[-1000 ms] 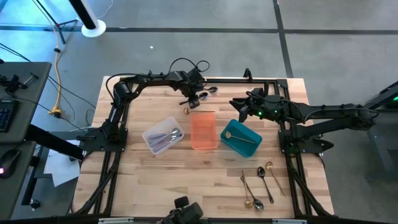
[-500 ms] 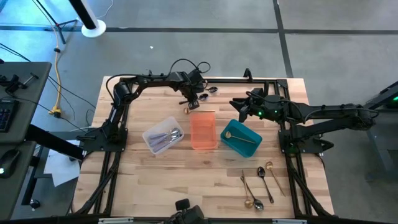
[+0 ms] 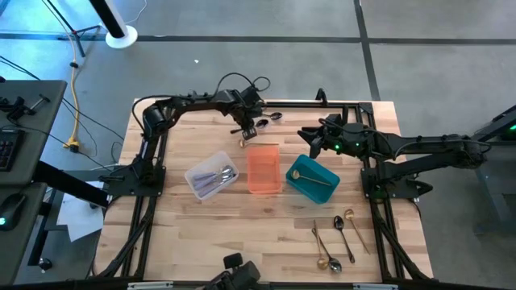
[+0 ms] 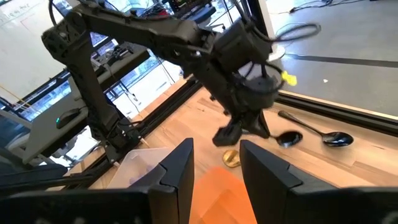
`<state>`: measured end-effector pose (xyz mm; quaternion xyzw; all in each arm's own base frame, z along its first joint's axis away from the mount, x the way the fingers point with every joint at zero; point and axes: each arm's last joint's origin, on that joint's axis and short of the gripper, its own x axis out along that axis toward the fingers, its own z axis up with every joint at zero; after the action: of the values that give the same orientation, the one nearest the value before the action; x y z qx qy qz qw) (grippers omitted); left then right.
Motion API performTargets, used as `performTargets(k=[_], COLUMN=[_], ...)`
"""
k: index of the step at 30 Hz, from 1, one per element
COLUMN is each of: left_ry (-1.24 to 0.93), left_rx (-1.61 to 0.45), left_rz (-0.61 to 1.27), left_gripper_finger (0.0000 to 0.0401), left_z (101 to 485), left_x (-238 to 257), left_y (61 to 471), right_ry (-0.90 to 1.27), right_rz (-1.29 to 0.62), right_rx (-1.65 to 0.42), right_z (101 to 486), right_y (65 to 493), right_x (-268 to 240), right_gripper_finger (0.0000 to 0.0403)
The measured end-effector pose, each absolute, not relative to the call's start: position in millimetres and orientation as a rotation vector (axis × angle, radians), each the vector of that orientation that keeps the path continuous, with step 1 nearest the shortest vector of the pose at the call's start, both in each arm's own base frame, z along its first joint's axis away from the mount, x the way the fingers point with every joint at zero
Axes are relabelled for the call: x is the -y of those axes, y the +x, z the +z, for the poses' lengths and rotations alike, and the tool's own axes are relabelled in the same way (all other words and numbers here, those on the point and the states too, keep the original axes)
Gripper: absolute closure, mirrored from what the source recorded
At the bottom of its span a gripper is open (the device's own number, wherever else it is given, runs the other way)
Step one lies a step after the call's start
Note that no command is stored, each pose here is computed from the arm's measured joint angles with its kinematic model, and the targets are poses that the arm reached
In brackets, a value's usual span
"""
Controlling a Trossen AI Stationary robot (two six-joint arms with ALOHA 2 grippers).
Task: Sort silverware by color (type)
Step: Put the black spoon into the orange bin
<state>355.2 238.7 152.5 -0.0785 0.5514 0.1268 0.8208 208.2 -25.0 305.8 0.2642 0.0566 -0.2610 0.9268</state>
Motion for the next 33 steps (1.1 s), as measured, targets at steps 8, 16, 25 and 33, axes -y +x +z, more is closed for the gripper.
performTargets(k=[8, 16, 25, 33], left_ry=[-0.169, -0.238, -0.249, -0.236], left_rx=[-1.138, -0.950, -0.561, -0.206], left_rz=[0.298, 0.298, 0.312, 0.338], left_gripper_finger=[0.0401, 0.0401, 0.0401, 0.0401], left_z=[180, 234, 323, 342], left_x=[-243, -238, -192, -121], left_y=[343, 332, 307, 252], right_ry=[0.539, 0.505, 0.506, 0.504], right_rz=[-0.538, -0.535, -0.528, -0.393], right_rx=[-0.127, -0.137, -0.142, -0.191], right_z=[305, 305, 304, 304], right_y=[208, 208, 208, 209], right_x=[25, 25, 25, 21], right_gripper_finger=[0.0289, 0.0289, 0.0289, 0.0289])
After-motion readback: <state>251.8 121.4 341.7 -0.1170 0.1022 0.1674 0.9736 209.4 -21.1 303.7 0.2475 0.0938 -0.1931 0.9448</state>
